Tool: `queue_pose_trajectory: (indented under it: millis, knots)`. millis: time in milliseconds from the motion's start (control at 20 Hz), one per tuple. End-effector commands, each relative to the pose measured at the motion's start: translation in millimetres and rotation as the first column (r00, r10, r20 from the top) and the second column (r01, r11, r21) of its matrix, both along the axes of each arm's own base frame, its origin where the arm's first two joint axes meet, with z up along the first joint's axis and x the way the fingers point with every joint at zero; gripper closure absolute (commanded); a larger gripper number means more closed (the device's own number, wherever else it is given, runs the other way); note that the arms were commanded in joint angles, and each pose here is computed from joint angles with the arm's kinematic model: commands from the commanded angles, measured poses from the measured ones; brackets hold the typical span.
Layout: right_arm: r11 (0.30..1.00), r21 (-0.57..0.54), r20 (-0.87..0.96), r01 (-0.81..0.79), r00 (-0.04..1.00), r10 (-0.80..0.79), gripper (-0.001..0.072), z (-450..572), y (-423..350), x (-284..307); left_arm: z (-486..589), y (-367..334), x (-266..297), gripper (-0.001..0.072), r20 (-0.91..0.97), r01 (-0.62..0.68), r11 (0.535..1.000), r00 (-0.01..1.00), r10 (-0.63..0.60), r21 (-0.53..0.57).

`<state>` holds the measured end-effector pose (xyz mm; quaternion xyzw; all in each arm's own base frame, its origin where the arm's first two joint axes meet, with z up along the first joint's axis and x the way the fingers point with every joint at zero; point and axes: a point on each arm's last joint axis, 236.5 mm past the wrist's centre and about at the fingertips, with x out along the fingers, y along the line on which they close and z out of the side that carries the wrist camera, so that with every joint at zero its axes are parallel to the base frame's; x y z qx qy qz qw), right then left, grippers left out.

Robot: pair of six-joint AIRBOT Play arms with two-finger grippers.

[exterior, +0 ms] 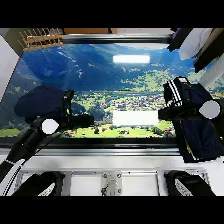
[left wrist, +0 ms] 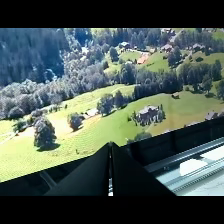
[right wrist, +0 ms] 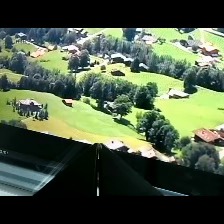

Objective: Fold the clothes and pants, and hang the long-sleeved shirts on hangers.

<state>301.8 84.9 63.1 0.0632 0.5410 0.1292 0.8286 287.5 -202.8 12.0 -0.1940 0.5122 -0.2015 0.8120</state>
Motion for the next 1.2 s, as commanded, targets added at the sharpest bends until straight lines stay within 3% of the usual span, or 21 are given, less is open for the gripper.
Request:
queue_pose_trajectory:
  millis: [0, 600, 650, 700, 750, 850, 950, 1150]
  knots:
    - [1.000, 0.000, -0.001, -0.001, 1.000, 0.001, 0.0688, 0, 0, 0, 0, 0, 0, 0.0696, 0.000, -0.001, 1.000, 1.000, 0.001, 0.000]
    - [1.000, 0.000, -0.001, -0.001, 1.000, 0.001, 0.0688, 0, 0, 0, 0, 0, 0, 0.0696, -0.001, 0.000, 1.000, 1.000, 0.000, -0.002]
    - [1.000, 0.000, -0.001, -0.001, 1.000, 0.001, 0.0689, 0, 0, 0, 2, 6, 5, 0.0636, 0.032, 0.016, 0.999, 0.999, -0.017, 0.031]
    - [1.000, 0.000, -0.001, 0.000, 1.000, 0.000, 0.0688, 0, 0, 0, 6, 19, 14, 0.0234, 0.084, 0.046, 0.993, 0.995, -0.055, 0.106]
    - [1.000, 0.000, -0.001, -0.001, 1.000, 0.001, 0.0688, 0, 0, 0, 13, 42, 29, -0.0005, 0.127, 0.024, 0.983, 0.991, -0.048, 0.182]
    - [1.000, 0.000, -0.001, -0.001, 1.000, 0.001, 0.0688, 0, 0, 0, 42, 114, 69, -0.0003, 0.238, -0.108, 0.933, 0.971, 0.024, 0.343]
    - [1.000, 0.000, -0.001, -0.001, 1.000, 0.001, 0.0688, 0, 0, 0, 70, 201, 99, -0.0002, 0.316, -0.289, 0.852, 0.936, 0.155, 0.437]
    - [1.000, 0.000, -0.001, -0.001, 1.000, 0.001, 0.0688, 0, 0, 0, 61, 334, 117, -0.0002, 0.288, -0.509, 0.721, 0.861, 0.420, 0.471]
